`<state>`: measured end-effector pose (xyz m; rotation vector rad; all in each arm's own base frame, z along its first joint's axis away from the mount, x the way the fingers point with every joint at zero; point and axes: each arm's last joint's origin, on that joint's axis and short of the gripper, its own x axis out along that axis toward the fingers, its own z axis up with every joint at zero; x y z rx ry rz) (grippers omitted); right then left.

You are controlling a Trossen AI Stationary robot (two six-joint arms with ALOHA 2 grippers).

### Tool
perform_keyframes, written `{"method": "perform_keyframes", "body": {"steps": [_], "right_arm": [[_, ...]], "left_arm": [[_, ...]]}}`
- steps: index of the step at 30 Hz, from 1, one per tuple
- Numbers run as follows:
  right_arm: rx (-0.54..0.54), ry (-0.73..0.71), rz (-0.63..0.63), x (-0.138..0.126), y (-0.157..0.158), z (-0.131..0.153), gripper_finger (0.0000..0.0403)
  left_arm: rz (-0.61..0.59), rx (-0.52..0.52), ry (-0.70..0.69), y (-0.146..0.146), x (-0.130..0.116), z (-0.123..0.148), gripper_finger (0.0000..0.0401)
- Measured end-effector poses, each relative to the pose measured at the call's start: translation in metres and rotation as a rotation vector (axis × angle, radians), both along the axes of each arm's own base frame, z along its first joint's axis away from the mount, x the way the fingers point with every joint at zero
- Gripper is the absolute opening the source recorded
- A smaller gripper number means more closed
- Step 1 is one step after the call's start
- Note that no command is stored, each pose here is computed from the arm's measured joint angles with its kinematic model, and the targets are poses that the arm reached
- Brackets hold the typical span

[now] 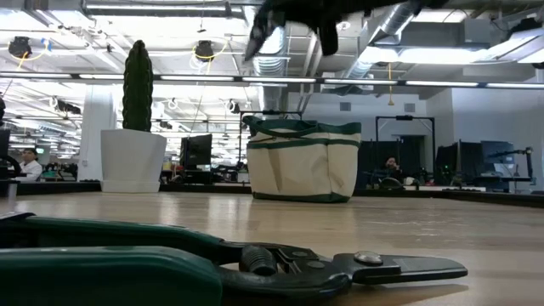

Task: Pick & Place Garden tools in Gardening bag
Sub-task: Put the shear scissor into the side pocket of the gardening bag

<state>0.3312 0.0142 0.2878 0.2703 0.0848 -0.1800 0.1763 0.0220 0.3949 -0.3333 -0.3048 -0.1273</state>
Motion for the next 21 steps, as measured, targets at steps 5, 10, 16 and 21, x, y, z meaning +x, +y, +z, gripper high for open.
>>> {"method": "perform_keyframes", "body": {"steps": [5, 10, 16, 21], "right_arm": [[0.011, 0.074, 0.085, -0.006, -0.023, 0.0, 0.0056], [-0.037, 0.255, 0.105, -0.02, -0.045, 0.015, 0.0056], [-0.074, 0.349, 0.157, -0.029, -0.069, 0.031, 0.0056], [-0.085, 0.389, 0.209, -0.035, -0.093, 0.025, 0.0056]], "left_arm": [[-0.001, -0.011, 0.052, 0.0, 0.001, -0.005, 0.0085], [-0.003, -0.022, 0.118, 0.0, 0.003, -0.011, 0.0085], [-0.002, -0.019, 0.125, 0.0, 0.004, -0.012, 0.0085], [0.011, 0.01, 0.121, 0.0, 0.004, -0.012, 0.0085]]}}
